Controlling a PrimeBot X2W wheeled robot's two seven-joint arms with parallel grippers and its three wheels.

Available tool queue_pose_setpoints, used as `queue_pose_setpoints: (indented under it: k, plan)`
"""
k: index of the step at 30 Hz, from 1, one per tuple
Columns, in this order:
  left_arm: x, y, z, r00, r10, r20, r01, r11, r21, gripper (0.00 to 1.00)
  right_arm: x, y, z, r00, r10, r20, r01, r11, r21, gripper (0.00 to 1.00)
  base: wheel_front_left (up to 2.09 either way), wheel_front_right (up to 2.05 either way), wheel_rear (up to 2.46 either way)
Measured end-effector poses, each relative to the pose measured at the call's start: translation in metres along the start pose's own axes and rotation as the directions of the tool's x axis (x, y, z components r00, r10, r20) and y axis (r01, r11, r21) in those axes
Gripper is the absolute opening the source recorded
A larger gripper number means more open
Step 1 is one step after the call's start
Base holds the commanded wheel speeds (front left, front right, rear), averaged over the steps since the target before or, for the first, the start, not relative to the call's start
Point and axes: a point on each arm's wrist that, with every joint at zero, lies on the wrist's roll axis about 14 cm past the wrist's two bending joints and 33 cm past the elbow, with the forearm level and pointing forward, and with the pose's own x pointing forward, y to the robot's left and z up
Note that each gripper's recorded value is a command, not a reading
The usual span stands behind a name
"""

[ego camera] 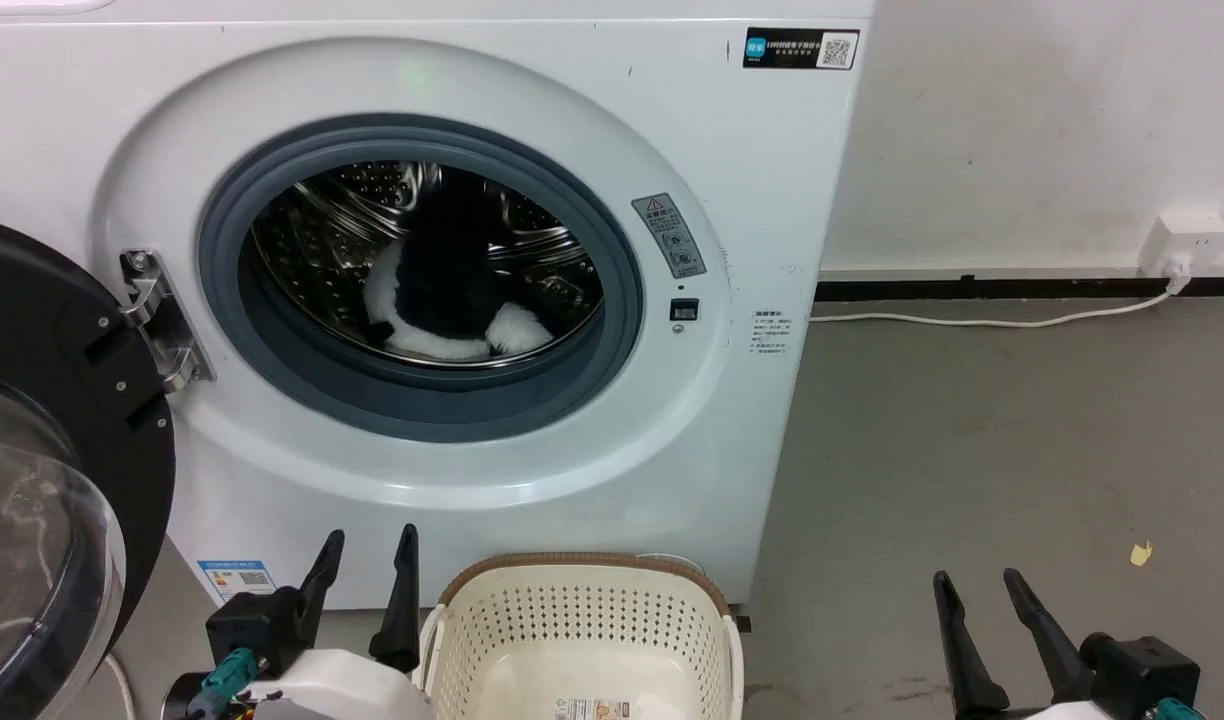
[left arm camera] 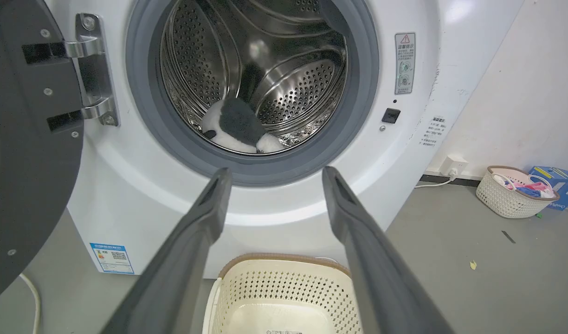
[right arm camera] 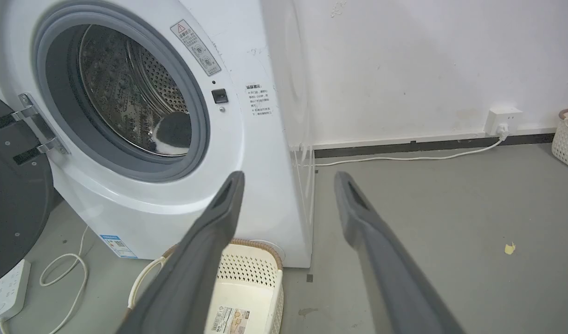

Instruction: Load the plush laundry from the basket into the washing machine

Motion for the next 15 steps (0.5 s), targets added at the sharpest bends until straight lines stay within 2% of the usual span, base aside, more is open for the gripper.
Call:
queue_pose_setpoints:
  k: [13, 14, 15]
  plan:
    - [0.0007, 0.0, 0.0014, 1.0, 0.008, 0.005, -0.008, 1.0, 0.001, 1.0, -0.0004, -0.0008, -0.0003, 1.0, -0.003, -0.003, 0.003, 1.0, 0.007, 1.0, 0.0, 0.0, 0.0]
    - [0.0007, 0.0, 0.0013, 1.0, 0.008, 0.005, -0.008, 1.0, 0.001, 0.0, -0.0004, -0.0008, -0.0004, 1.0, -0.004, -0.003, 0.004, 1.0, 0.007, 0.0, 0.0, 0.0, 0.0]
    - [0.0007, -0.0001, 0.001, 1.0, 0.008, 0.003, -0.008, 1.0, 0.001, 0.0, -0.0004, -0.0009, -0.0004, 1.0, -0.004, -0.003, 0.004, 1.0, 0.007, 0.0, 0.0, 0.0, 0.0]
